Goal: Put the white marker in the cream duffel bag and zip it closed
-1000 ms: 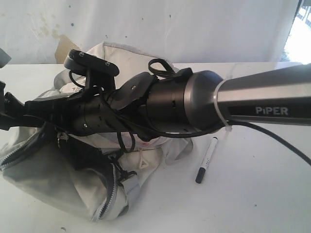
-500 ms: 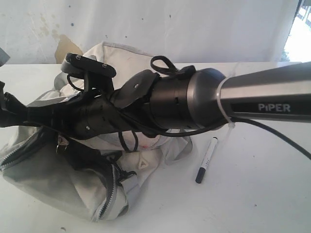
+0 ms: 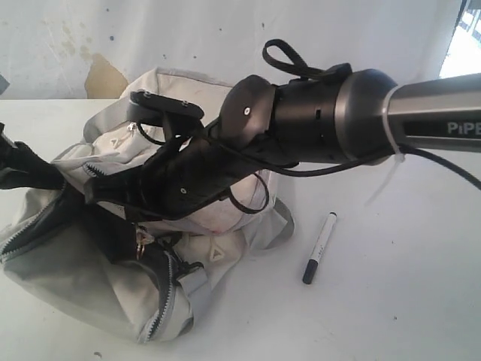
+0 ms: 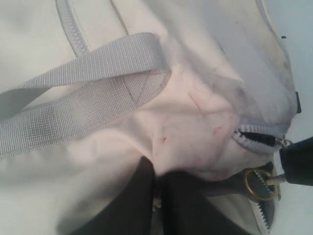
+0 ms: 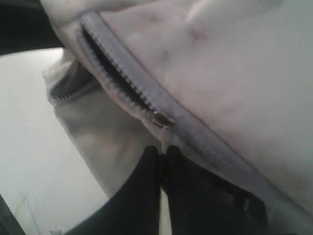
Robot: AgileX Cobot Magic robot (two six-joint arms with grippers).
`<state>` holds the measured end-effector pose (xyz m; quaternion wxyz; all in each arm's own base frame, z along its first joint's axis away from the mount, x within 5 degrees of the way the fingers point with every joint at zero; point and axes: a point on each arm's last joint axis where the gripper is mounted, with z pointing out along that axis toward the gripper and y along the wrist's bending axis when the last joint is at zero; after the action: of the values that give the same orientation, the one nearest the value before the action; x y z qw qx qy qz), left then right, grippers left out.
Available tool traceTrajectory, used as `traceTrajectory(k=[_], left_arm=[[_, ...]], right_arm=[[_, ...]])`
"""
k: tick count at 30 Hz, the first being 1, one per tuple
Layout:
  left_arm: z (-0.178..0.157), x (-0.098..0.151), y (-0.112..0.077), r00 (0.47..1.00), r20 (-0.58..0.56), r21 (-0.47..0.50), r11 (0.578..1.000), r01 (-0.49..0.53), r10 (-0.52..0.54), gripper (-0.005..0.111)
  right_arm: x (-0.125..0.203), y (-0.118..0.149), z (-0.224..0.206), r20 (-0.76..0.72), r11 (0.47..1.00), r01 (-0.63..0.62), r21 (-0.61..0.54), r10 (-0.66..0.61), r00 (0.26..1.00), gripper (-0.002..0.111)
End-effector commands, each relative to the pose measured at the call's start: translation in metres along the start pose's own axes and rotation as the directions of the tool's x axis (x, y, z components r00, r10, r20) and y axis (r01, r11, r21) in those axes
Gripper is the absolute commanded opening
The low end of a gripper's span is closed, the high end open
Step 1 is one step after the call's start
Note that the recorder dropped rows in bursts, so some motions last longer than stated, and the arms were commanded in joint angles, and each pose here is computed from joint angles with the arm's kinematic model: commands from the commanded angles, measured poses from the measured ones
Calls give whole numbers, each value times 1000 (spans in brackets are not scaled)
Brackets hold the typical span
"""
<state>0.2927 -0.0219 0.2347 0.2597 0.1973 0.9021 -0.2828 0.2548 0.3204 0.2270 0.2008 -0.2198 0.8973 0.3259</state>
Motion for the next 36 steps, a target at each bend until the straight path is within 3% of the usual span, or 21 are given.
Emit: traceTrajectory(k=[1,11,17,26,32,34,35,36], left_arm=[[-4,-7,0,996,60,-33,997,71,-69,0],[-5,-5,9,970,71,-120,964,239,-232,0],[-6,0,17,965,45,-220,939,263,-260,0],[-7,3,20,974,12,-265,938,222,-227,0],[-7,0,21,981,32,-271,943,194,-192,0],[-7,0,21,991,23,-266,955,134,-133,0],[-7,-1,21,995,14,-266,959,97,-97,2],[-7,-1,21,997,12,-263,962,77,-76,11]], right_arm=[[1,-12,-15,-74,997,28,67,-23,997,0],[-7,-52,-46,-147,965,41,260,-3,989,0],[-5,-77,-58,-233,913,96,396,-1,972,0],[-10,-102,-70,-253,862,153,484,-29,967,0],[-16,-104,-70,-267,835,276,476,-161,950,0],[-16,-102,-69,-282,831,312,461,-196,939,0],[-16,-101,-69,-276,833,316,454,-205,939,0],[-19,-101,-68,-248,834,314,454,-221,943,0]])
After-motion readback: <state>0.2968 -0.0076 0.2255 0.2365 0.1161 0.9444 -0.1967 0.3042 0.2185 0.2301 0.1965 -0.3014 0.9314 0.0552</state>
